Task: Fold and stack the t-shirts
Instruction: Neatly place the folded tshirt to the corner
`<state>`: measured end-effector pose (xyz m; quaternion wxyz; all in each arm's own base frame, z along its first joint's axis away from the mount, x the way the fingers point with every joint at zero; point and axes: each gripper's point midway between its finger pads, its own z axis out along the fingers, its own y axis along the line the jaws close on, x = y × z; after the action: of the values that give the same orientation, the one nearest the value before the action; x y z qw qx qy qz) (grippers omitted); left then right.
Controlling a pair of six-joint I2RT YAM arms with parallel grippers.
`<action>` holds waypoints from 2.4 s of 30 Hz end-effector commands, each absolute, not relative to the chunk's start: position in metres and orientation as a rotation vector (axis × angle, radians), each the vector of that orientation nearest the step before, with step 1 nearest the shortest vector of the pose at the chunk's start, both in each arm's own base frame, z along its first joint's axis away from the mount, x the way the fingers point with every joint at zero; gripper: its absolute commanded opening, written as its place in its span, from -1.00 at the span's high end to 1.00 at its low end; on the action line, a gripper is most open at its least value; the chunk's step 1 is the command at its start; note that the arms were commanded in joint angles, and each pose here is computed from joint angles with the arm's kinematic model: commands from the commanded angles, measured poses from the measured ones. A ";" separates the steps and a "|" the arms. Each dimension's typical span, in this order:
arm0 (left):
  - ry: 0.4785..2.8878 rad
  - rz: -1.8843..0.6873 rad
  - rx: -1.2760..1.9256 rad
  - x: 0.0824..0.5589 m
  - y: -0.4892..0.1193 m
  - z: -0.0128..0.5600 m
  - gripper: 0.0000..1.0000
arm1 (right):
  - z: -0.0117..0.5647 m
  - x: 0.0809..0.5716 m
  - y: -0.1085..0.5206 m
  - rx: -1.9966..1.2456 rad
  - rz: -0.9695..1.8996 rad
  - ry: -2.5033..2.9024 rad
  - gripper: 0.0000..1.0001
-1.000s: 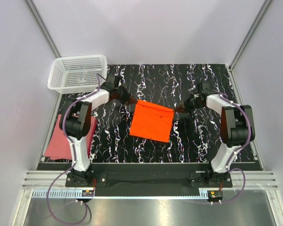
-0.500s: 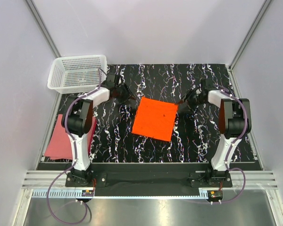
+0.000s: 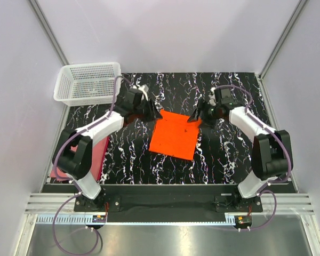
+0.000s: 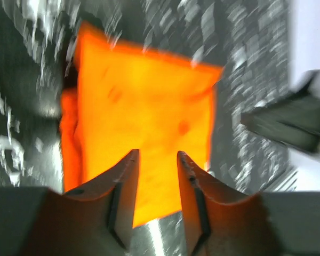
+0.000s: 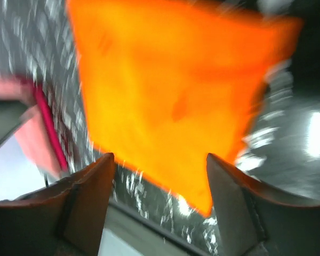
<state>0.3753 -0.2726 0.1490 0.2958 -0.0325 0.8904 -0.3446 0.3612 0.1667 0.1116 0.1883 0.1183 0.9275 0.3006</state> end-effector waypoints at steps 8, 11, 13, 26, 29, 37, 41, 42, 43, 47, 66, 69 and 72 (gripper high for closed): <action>2.570 -0.886 -0.133 0.301 -0.251 0.049 0.29 | 0.050 0.267 0.195 0.331 1.021 2.770 0.29; 2.615 -0.876 -0.102 0.275 -0.253 0.035 0.31 | 0.034 0.252 0.179 0.376 0.895 2.812 0.26; 2.638 -0.859 -0.090 0.258 -0.252 0.028 0.32 | 0.031 0.245 0.170 0.395 0.824 2.841 0.24; 2.425 -0.796 -0.114 0.251 -0.226 0.108 -0.18 | 0.100 0.276 0.179 0.230 0.871 2.700 -0.29; 2.422 -0.866 -0.163 0.273 -0.225 0.114 -0.31 | 0.104 0.294 0.196 0.199 0.984 2.669 -0.36; 2.354 -1.018 -0.148 0.303 -0.250 0.105 -0.14 | 0.072 0.331 0.206 0.175 0.977 2.699 0.00; 2.400 -0.998 -0.169 0.312 -0.254 0.084 -0.14 | 0.052 0.330 0.201 0.179 0.923 2.745 0.07; 2.450 -0.952 -0.194 0.311 -0.249 0.076 -0.12 | 0.048 0.328 0.198 0.181 0.900 2.756 0.07; 2.490 -0.902 -0.197 0.310 -0.244 0.064 -0.10 | 0.046 0.329 0.193 0.174 0.851 2.752 0.07; 2.585 -0.678 -0.243 0.302 -0.213 0.034 -0.07 | 0.052 0.328 0.172 0.156 0.675 2.745 -0.06; 2.262 -0.697 -0.367 0.236 -0.148 0.130 -0.31 | 0.151 0.219 0.245 -0.717 0.327 2.259 -0.64; 2.222 -0.718 -0.463 0.226 -0.139 0.136 -0.32 | 0.143 0.189 0.272 -1.024 0.270 2.073 -0.77; 2.240 -0.748 -0.510 0.219 -0.138 0.137 -0.35 | 0.116 0.158 0.292 -1.425 0.111 1.782 -0.79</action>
<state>0.2242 -0.1444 0.1431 0.3729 -0.1591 0.8650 -0.2955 0.1590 0.2789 0.1220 0.3464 -0.4340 0.8213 0.1308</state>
